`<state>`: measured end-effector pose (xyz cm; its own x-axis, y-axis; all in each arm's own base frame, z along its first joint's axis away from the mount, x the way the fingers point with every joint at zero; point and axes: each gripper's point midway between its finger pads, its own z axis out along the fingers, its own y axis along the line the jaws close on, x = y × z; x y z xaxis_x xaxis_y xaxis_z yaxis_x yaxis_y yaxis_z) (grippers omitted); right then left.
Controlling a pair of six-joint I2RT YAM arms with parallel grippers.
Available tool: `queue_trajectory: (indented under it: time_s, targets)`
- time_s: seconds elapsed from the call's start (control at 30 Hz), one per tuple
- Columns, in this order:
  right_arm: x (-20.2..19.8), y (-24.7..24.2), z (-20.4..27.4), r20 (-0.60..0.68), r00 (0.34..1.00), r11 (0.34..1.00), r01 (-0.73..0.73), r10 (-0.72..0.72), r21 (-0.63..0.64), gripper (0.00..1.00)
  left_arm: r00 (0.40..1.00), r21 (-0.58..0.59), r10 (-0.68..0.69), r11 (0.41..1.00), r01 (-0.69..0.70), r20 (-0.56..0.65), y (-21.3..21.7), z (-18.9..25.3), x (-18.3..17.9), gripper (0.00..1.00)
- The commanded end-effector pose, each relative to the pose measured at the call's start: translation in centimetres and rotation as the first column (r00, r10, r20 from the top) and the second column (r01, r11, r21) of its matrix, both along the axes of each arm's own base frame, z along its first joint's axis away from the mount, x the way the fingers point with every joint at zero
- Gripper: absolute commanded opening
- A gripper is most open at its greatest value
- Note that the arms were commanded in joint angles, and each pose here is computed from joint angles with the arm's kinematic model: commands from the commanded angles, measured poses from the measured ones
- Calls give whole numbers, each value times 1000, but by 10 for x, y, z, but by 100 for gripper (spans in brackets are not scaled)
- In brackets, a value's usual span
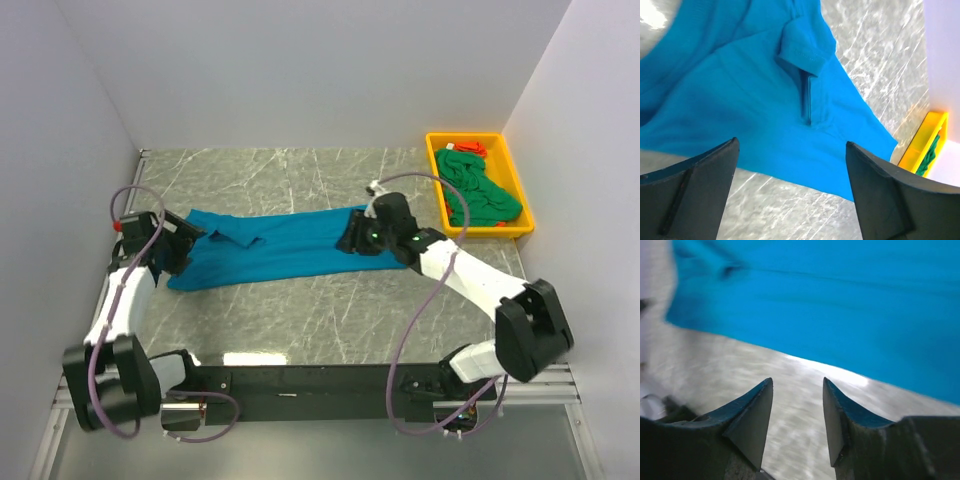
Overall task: Fold and stack the t-shirts
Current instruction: Fold the tshirt
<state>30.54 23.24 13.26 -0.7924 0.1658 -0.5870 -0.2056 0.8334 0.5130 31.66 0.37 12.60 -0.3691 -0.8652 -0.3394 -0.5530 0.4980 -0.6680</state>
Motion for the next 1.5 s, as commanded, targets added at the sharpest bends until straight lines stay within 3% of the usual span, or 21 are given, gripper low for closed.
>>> queue_trajectory:
  time_s: [0.0, 0.2, 0.47, 0.6, 1.27, 1.37, 1.47]
  targets:
    - [20, 64, 44, 109, 989, 975, -123, 104, 186, 50, 993, -60, -37, 997, 43, 108, -10, 19, 41, 90]
    - [38, 137, 39, 57, 986, 928, -165, 155, 333, 47, 999, 30, -38, 999, 37, 35, 10, 14, 68, 84]
    - [37, 217, 26, 47, 979, 879, -199, 199, 434, 45, 997, 147, -13, 989, 23, -73, 26, -21, 44, 85]
    - [48, 240, 4, -2, 987, 879, -140, 158, 456, 45, 992, 162, -28, 986, 48, -121, 24, -30, 37, 85]
    - [77, 274, -58, -130, 990, 897, 7, 56, 442, 45, 992, 151, -37, 987, 56, -123, 20, -28, 39, 84]
    - [80, 276, -59, -134, 989, 896, 8, 58, 445, 44, 992, 152, -36, 987, 55, -123, 20, -28, 39, 84]
    - [79, 278, -52, -125, 990, 887, -1, 67, 462, 35, 992, 152, -38, 987, 57, -124, 20, -29, 39, 84]
